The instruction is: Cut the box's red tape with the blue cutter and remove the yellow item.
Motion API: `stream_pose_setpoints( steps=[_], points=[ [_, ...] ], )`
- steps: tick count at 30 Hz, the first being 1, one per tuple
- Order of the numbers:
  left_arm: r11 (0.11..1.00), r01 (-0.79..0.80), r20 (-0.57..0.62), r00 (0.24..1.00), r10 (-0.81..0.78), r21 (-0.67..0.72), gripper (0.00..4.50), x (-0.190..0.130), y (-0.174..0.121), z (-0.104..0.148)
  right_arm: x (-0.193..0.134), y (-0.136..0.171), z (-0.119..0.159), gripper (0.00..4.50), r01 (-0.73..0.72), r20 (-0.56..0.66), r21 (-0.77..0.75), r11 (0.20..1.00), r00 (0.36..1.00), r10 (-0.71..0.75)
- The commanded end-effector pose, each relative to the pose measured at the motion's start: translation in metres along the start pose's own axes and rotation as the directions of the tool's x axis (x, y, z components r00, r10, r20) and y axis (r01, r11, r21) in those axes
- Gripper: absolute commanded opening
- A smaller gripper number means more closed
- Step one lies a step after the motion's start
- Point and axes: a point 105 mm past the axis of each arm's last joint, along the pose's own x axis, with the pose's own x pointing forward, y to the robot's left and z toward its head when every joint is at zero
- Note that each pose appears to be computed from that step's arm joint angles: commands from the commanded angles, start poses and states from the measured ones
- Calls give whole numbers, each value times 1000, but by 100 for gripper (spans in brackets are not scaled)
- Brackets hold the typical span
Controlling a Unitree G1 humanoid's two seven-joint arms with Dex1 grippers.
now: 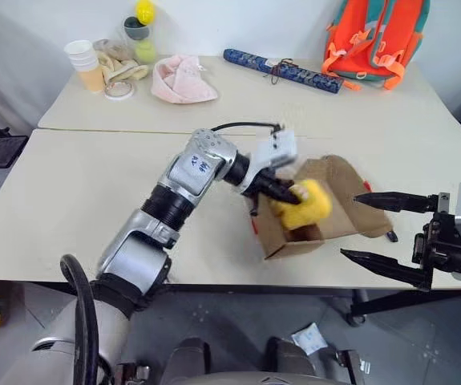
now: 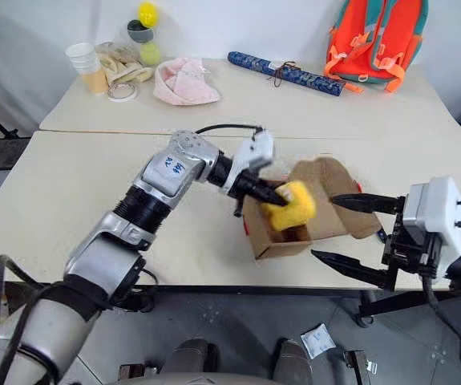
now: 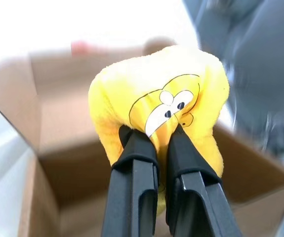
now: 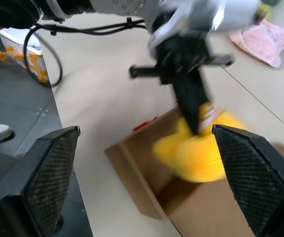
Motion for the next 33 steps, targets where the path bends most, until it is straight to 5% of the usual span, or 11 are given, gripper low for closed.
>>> stream_pose_setpoints(
  steps=[1, 7, 9, 14, 19, 24, 33],
  points=[
    [999, -46, 320, 946, 43, 2, 1, -11, 8, 41, -1, -3, 4, 450, 27, 28, -48, 998, 999, -26],
    [961, -264, 639, 726, 253, -81, 1, -69, 34, 73, 9, -8, 12, 450, 59, 119, -82, 995, 992, -49],
    [910, -404, 639, 679, 363, -88, 1, -111, 40, 57, 19, -5, 16, 450, 36, 172, -86, 996, 985, -20],
    [724, -679, 420, 626, 657, -119, 1, -206, 21, -32, 47, 5, 20, 450, -45, 275, -92, 995, 959, 69],
    [492, -857, 172, 467, 868, -154, 1, -285, -27, -109, 71, 9, 24, 450, -123, 346, -96, 988, 926, 149],
    [370, -906, 41, 369, 928, -208, 1, -313, -57, -148, 87, 9, 20, 450, -132, 385, -136, 982, 906, 176],
    [400, -873, 94, 390, 916, -279, 270, -293, -51, -144, 89, 6, 3, 450, -162, 351, -142, 977, 914, 203]
  ],
)
